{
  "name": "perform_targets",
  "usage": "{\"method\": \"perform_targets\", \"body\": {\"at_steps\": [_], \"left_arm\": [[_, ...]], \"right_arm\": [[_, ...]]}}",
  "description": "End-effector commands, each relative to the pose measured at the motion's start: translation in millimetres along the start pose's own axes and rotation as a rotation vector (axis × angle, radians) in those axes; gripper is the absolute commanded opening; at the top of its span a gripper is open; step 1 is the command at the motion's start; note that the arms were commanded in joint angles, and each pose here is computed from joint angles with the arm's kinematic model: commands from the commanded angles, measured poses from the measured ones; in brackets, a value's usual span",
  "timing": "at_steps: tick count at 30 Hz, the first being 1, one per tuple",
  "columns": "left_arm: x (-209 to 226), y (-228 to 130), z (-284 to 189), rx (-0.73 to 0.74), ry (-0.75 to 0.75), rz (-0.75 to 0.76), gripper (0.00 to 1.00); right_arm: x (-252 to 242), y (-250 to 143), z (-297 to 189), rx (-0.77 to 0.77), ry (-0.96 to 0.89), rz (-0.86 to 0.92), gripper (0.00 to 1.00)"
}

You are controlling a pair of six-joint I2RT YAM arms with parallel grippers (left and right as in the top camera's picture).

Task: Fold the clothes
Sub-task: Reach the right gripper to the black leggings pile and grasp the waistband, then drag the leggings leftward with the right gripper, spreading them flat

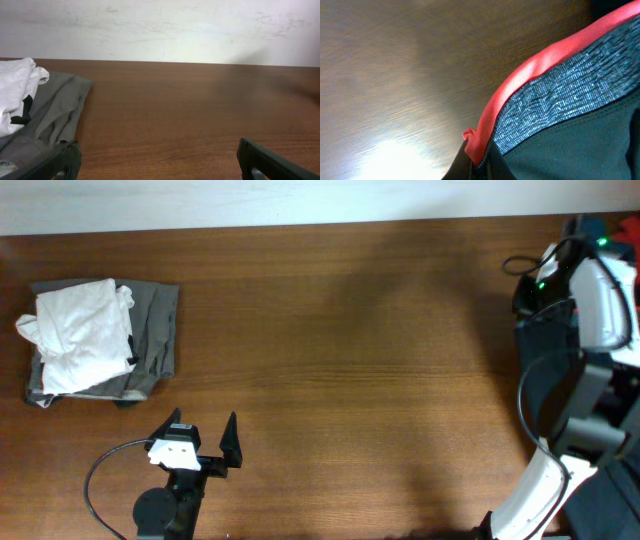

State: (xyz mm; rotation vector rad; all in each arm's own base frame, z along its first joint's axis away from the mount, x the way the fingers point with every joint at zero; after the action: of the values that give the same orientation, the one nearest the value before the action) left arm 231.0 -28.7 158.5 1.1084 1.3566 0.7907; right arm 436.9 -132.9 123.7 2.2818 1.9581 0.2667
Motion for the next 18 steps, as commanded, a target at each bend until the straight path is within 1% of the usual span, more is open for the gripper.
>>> {"method": "perform_targets", "body": {"at_steps": [1, 6, 10, 14, 18], "left_arm": [[1, -1, 0, -0.005, 0.002, 0.014, 0.99], [1, -1, 0, -0.005, 0.002, 0.014, 0.99], [1, -1, 0, -0.005, 0.002, 0.014, 0.99], [1, -1, 0, -0.005, 0.002, 0.014, 0.99], [1, -1, 0, -0.005, 0.002, 0.014, 0.99]], "right_arm": [[22, 16, -58, -0.141, 0.075, -0.019, 0.04], [64, 20, -99, -0.223, 0.179, -0.085, 0.03], [115, 22, -112, -0.259, 0.261, -0.185, 0.04], [184, 18, -109, -0.256, 0.325, -0.305, 0.04], [272, 9, -101, -0.277, 0.395, -0.472, 0.04]]}}
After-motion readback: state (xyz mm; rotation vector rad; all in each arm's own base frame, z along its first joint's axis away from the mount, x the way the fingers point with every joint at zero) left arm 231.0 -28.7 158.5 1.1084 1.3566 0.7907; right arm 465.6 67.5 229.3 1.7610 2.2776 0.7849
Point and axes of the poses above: each gripper's point midway between its finger pads, its own z axis out along the fingers, its own x axis along the line the jaws close on, y = z × x, the point moved 1 cm from there along -z, back along the fingers, and after that the axes turned 14 degrees about -z, right-handed, at the moved point
